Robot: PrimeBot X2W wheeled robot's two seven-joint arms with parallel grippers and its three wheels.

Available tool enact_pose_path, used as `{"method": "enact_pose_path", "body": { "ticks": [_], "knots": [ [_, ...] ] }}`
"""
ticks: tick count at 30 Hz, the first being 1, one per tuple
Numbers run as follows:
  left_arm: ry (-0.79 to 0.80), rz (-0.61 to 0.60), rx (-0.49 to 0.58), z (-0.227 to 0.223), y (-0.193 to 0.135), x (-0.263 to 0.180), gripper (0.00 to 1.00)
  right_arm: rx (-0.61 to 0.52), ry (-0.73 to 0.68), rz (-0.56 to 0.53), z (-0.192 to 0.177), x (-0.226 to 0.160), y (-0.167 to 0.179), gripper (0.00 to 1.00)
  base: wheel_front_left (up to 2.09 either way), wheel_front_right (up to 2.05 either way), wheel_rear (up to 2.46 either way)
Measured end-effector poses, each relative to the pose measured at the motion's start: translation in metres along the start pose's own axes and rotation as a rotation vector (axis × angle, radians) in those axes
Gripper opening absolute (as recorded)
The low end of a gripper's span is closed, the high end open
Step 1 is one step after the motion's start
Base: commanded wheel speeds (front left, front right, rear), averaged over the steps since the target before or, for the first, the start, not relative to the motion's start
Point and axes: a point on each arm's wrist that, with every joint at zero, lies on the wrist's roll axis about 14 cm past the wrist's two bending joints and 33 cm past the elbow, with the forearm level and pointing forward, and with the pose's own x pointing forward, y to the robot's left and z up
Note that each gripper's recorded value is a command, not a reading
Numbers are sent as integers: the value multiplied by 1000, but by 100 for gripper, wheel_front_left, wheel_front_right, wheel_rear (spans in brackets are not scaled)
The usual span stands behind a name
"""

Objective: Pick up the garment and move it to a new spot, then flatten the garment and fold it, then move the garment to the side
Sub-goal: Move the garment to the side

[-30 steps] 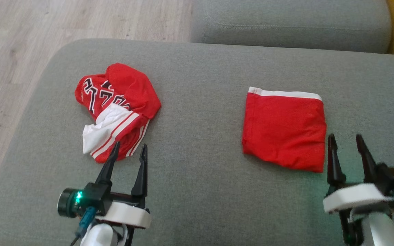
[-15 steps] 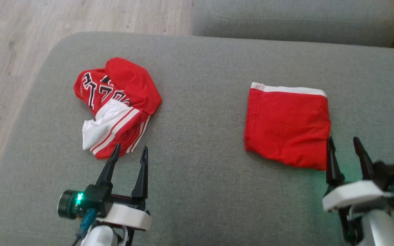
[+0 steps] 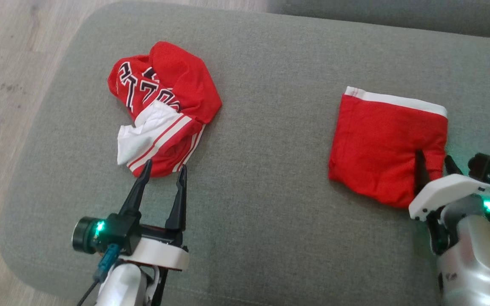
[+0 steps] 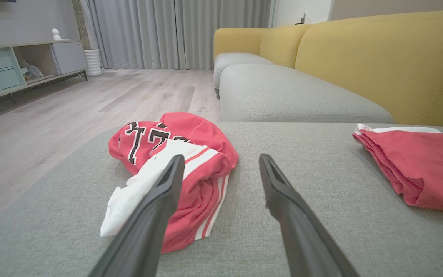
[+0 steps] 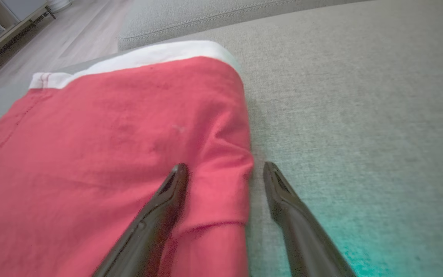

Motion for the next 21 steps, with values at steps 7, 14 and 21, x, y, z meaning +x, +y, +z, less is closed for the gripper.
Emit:
{"method": "enact_pose_path", "body": {
  "ticks": [7, 14, 21],
  "knots": [
    [3, 10, 3, -1, 4, 3, 100, -30, 86, 33, -4, 18, 12, 56, 0, 0, 0],
    [-30, -6, 4, 10, -1, 8, 100, -122, 50, 52, 4, 11, 18, 0, 0, 0, 0],
    [-60, -40, 2, 20, -15, 11, 100, -321, -36, 24, 37, -5, -5, 0, 0, 0, 0]
  ]
}}
